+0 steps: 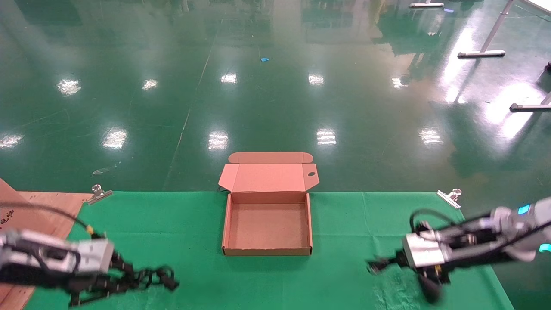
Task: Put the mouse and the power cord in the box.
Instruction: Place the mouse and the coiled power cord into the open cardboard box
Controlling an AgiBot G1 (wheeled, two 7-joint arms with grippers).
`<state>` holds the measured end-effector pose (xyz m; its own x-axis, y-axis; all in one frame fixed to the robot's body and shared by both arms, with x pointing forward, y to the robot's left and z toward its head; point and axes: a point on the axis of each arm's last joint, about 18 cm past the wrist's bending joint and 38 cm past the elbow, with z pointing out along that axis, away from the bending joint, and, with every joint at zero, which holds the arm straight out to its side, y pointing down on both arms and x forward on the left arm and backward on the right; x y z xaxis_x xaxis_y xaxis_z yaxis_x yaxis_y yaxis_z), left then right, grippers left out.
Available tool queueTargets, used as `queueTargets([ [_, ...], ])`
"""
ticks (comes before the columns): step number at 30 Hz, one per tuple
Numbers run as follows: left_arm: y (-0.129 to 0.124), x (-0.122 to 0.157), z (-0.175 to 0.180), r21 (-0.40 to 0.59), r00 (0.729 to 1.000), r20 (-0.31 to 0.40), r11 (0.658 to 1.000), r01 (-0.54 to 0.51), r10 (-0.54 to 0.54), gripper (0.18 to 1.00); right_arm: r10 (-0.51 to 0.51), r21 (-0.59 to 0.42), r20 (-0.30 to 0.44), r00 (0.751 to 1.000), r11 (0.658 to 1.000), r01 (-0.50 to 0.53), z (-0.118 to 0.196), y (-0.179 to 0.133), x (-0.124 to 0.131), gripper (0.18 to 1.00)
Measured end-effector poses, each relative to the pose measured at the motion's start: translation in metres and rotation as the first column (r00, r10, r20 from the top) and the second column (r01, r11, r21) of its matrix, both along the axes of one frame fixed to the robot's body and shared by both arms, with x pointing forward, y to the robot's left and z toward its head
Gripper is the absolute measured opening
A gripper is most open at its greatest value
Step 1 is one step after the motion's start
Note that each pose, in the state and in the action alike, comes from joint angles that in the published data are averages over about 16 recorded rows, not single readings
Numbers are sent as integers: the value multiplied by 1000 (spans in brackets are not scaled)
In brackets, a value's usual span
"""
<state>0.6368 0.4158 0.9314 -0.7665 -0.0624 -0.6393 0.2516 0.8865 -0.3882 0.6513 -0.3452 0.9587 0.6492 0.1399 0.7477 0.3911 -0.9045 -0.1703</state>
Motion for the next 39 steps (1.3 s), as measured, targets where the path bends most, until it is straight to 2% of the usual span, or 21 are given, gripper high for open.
queueTargets([
  [5, -28, 3, 54, 6, 994, 82, 998, 69, -69, 320, 55, 30, 79, 995, 998, -58, 51, 30, -12, 196],
  [11, -74, 3, 113, 33, 973, 174, 988, 151, -154, 320, 111, 40, 164, 980, 992, -119, 104, 73, -24, 195],
  [19, -125, -4, 161, 77, 939, 252, 972, 221, -234, 319, 159, 35, 227, 961, 985, -171, 150, 117, -35, 195],
  [25, -145, -9, 172, 106, 918, 287, 962, 253, -273, 319, 176, 35, 237, 956, 981, -189, 165, 130, -39, 195],
  [29, -154, -3, 169, 129, 903, 326, 959, 252, -281, 319, 182, 38, 240, 954, 980, -196, 170, 132, -42, 194],
  [34, -169, 18, 154, 171, 873, 405, 960, 221, -273, 319, 185, 46, 245, 952, 978, -202, 173, 129, -47, 194],
  [39, -189, 49, 128, 194, 826, 514, 970, 150, -230, 319, 184, 60, 250, 951, 977, -204, 174, 122, -52, 194],
])
